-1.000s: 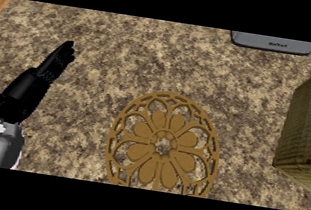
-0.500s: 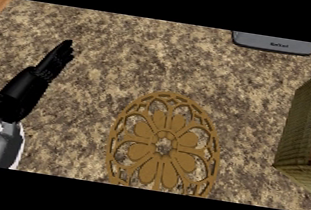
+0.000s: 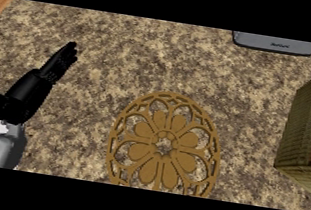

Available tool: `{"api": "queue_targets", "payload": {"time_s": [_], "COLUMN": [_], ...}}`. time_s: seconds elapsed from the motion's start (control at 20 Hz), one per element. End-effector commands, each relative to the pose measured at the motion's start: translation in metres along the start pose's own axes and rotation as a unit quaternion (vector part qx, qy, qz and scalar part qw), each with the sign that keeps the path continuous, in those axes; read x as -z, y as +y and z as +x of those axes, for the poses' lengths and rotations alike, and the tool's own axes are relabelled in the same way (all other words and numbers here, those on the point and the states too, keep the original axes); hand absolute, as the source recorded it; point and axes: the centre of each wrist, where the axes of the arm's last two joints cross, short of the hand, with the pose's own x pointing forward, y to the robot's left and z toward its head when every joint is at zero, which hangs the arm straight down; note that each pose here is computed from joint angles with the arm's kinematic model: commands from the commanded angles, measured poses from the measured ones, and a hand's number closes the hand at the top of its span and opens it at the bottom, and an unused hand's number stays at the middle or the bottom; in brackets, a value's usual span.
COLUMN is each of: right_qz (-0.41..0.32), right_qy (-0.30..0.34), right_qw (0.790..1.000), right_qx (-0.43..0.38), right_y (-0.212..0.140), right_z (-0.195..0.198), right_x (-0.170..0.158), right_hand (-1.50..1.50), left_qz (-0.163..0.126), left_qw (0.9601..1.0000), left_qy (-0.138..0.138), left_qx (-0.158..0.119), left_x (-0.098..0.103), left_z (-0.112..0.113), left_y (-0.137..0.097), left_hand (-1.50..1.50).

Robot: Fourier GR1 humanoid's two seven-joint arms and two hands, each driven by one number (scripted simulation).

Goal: Pick the lemon from the placemat and place it in the basket

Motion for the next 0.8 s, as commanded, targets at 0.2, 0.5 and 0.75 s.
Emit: {"api": "queue_targets", "payload": {"time_s": [0.2,0.5,0.75], "right_qz": [-0.008,-0.017,-0.019], "right_qy": [-0.033,0.001,0.069], "right_qw": [0.999,0.992,0.983], "right_qx": [0.034,0.127,0.171], "right_y": [-0.008,-0.037,-0.077], "right_z": [0.001,0.02,-0.008], "right_x": [0.014,0.028,0.026], "right_hand": [-1.5,-1.5,-1.5], "left_qz": [-0.002,-0.002,0.002], "left_qw": [1.0,1.0,0.9999], "left_qy": [0.006,-0.001,0.012], "left_qx": [0.0,0.0,-0.001], "left_x": [0.009,-0.005,0.01], "left_z": [0.005,-0.015,-0.002], "left_y": [-0.001,-0.006,0.004], "left_hand": [0.0,0.0,0.0]}}
